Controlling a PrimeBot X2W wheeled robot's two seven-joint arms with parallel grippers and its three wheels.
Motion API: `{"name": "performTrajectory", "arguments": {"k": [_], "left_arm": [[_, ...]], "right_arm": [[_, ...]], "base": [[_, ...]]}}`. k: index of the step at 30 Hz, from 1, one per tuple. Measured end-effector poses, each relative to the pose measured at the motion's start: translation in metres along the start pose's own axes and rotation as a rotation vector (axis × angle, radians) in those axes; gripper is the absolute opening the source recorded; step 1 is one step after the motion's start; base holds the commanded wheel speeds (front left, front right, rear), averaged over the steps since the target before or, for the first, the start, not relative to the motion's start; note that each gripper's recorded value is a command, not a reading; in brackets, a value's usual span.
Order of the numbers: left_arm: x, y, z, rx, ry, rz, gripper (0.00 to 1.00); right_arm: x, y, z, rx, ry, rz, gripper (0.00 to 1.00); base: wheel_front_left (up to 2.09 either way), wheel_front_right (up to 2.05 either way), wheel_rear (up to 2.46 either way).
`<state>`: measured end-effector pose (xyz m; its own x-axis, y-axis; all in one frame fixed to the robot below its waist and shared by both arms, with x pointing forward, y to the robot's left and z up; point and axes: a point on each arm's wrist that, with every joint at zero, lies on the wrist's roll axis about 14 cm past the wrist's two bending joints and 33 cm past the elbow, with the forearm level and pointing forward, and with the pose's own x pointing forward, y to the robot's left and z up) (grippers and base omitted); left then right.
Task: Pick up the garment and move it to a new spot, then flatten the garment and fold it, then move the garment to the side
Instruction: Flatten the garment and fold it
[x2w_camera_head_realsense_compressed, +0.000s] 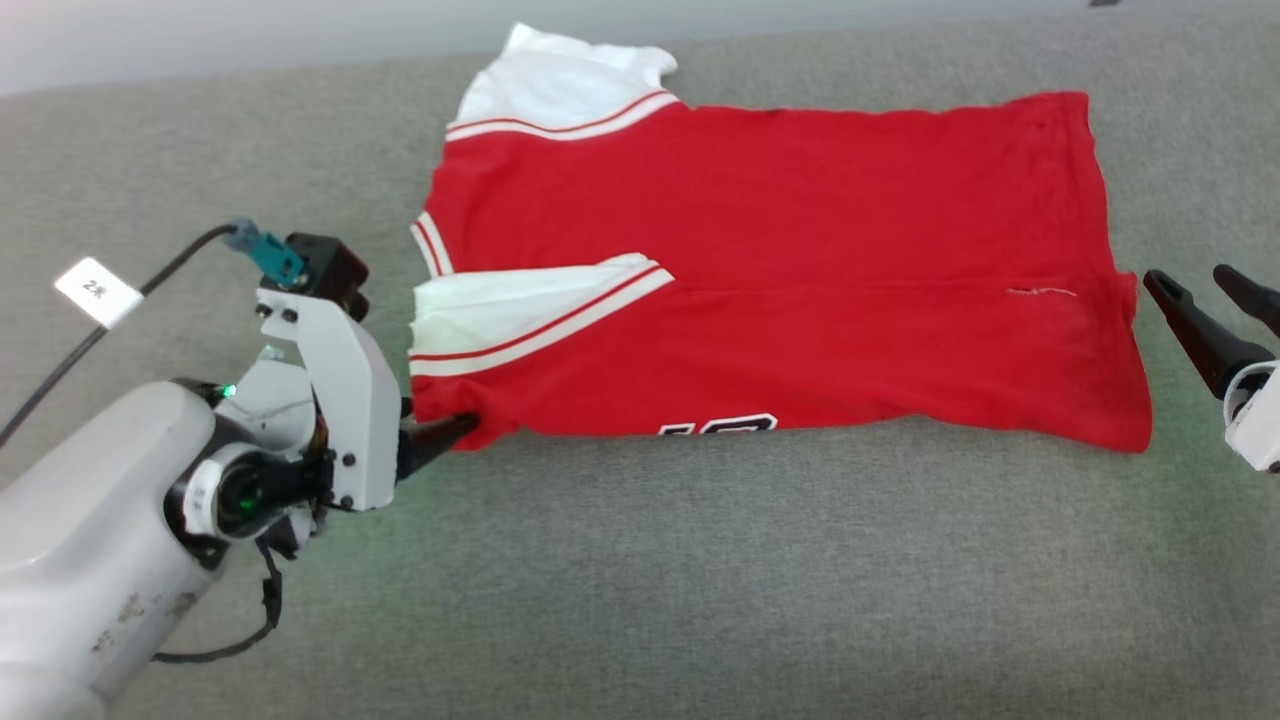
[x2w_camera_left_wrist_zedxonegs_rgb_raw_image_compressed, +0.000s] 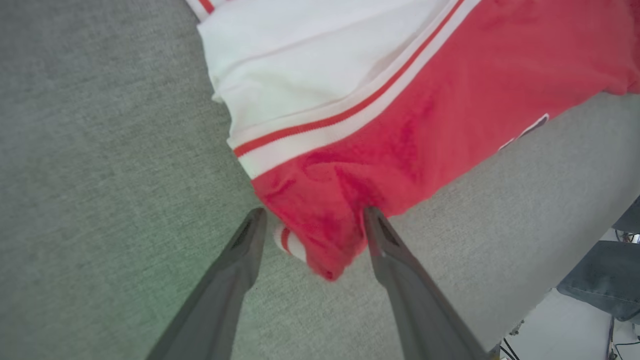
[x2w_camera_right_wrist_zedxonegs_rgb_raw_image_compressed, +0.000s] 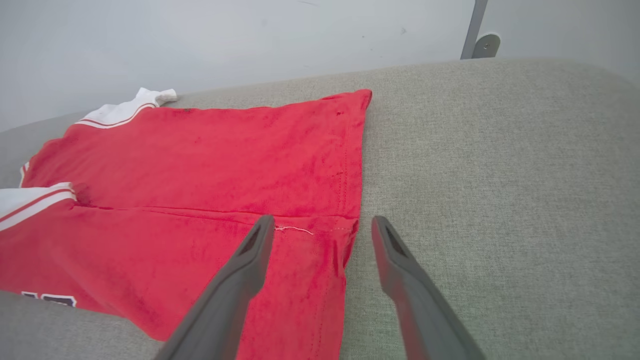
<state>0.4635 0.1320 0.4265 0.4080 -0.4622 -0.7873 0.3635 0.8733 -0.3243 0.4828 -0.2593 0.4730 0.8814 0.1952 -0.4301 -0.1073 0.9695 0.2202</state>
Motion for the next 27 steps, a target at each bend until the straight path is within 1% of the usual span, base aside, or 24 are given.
{"name": "performTrajectory", "arguments": {"k": [2,6,7,8,9,10,11,14,19,22,27], "left_arm": [[0.010,0.002,-0.002,-0.027,0.015,-0.005,1.00],[0.027,0.007,-0.009,-0.035,0.048,-0.015,1.00],[0.031,0.005,-0.009,-0.043,0.054,-0.027,0.76],[0.035,0.003,-0.010,-0.048,0.059,-0.041,0.46],[0.037,0.002,-0.010,-0.047,0.064,-0.052,0.35],[0.039,0.002,-0.011,-0.054,0.068,-0.058,0.13],[0.041,0.002,-0.011,-0.059,0.072,-0.063,0.00],[0.042,0.003,-0.011,-0.059,0.072,-0.067,0.00],[0.041,-0.003,-0.011,-0.059,0.061,-0.088,0.00],[0.041,-0.006,-0.011,-0.057,0.051,-0.101,0.00],[0.041,-0.009,-0.013,-0.056,0.042,-0.117,0.00]], "right_arm": [[0.000,-0.003,0.000,0.001,0.000,-0.007,1.00],[-0.003,-0.013,-0.004,0.000,0.010,-0.029,1.00],[-0.004,-0.015,-0.005,0.000,0.012,-0.035,1.00],[-0.005,-0.017,-0.006,-0.001,0.014,-0.040,1.00],[-0.006,-0.019,-0.006,-0.004,0.018,-0.046,1.00],[-0.007,-0.021,-0.007,-0.008,0.023,-0.048,1.00],[-0.008,-0.021,-0.007,-0.014,0.031,-0.048,1.00],[-0.010,-0.016,-0.015,-0.046,0.097,-0.030,1.00],[-0.022,-0.015,-0.050,-0.132,0.364,-0.014,1.00],[-0.022,-0.016,-0.056,-0.165,0.447,-0.023,1.00],[-0.010,-0.009,-0.068,-0.166,0.534,-0.014,1.00]], "base": [[0.00,0.00,0.00],[0.00,0.00,0.00],[0.00,0.00,0.00],[0.00,0.00,0.00],[0.00,0.00,0.00],[0.00,0.00,0.00],[0.00,0.00,0.00],[0.00,0.00,0.00],[0.00,0.00,0.00],[0.00,0.00,0.00],[0.00,0.00,0.00]]}}
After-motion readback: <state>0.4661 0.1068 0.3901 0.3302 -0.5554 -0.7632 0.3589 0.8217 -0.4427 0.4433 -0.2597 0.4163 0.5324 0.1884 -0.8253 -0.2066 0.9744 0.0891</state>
